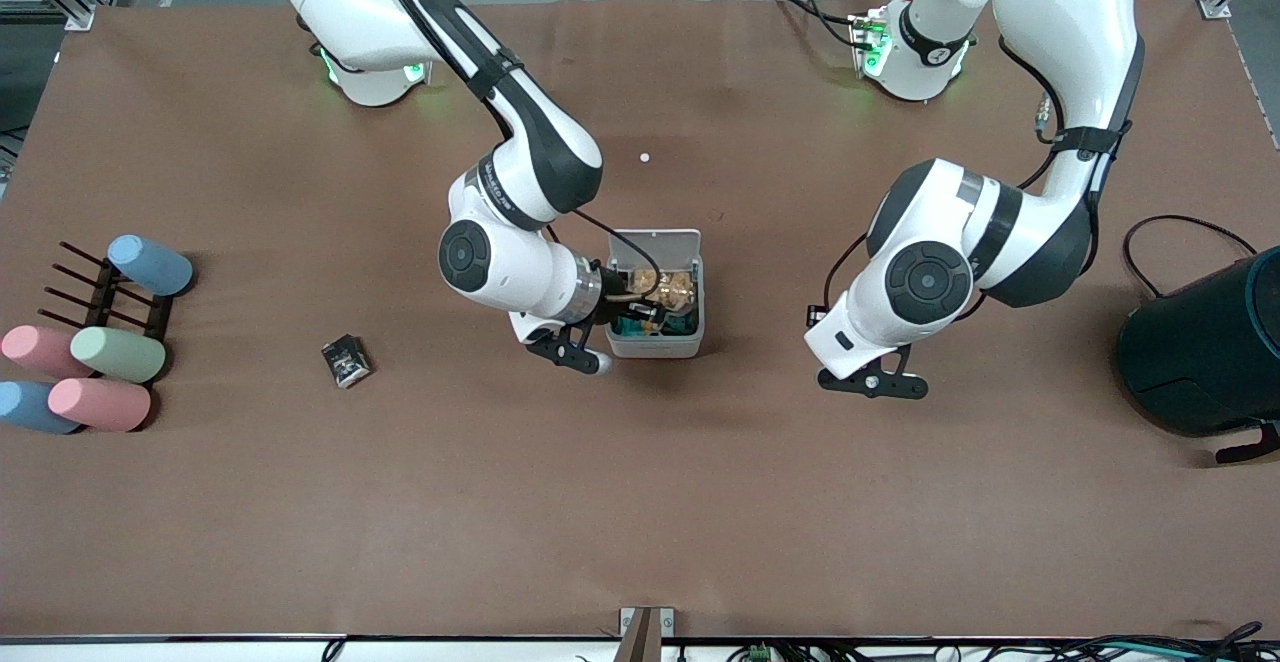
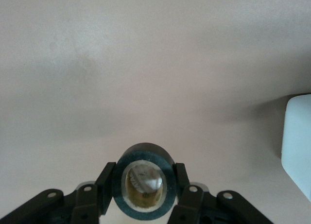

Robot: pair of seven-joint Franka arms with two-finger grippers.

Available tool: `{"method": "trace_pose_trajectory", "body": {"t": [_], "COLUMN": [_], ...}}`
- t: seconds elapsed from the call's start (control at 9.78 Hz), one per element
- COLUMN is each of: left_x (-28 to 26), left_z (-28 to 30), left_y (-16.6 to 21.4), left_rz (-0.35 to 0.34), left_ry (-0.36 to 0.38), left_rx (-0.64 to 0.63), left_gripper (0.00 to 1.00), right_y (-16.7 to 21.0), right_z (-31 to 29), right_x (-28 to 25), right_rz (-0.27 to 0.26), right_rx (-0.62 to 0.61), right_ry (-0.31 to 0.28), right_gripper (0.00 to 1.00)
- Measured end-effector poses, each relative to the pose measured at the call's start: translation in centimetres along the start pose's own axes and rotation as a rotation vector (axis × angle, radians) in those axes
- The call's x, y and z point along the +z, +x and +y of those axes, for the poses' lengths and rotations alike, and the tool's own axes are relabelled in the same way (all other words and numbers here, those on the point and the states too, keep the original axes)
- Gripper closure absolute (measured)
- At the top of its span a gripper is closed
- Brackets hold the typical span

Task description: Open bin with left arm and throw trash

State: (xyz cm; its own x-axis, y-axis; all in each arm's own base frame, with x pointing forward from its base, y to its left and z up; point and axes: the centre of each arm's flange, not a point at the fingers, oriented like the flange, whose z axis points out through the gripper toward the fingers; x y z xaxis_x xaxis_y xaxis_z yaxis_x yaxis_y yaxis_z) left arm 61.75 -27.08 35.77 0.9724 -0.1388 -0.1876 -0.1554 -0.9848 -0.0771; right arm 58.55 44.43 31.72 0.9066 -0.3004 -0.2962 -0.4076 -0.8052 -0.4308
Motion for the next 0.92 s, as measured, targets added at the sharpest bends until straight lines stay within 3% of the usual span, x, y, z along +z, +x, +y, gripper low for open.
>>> {"method": "trace_pose_trajectory", "body": {"t": [0.31, 0.41, 0.72, 0.92], "left_x": [0.0, 0.0, -0.1, -0.6], "left_z": [0.6, 1.0, 5.0, 9.1], "left_y": [-0.2, -0.3, -1.5, -1.9], "left_rz": [0.000, -0.004, -0.054, -0.054], "left_ry": [0.001, -0.008, -0.116, -0.143], "left_rx": [-0.012, -0.027, -0.114, -0.179], "left_gripper": [0.47, 0.47, 0.47, 0.47], "right_y": [1.0, 2.0, 5.9, 8.8], "right_z": [0.5, 1.2, 4.7, 7.7], "right_x": [-0.6, -1.3, -5.2, -6.9], "right_rz": [0.017, 0.028, 0.086, 0.078], "right_rx": [-0.004, -0.046, -0.250, -0.448], "right_ry": [-0.004, -0.026, -0.220, -0.320], "right_gripper": [0.06, 0.01, 0.01, 0.01]}}
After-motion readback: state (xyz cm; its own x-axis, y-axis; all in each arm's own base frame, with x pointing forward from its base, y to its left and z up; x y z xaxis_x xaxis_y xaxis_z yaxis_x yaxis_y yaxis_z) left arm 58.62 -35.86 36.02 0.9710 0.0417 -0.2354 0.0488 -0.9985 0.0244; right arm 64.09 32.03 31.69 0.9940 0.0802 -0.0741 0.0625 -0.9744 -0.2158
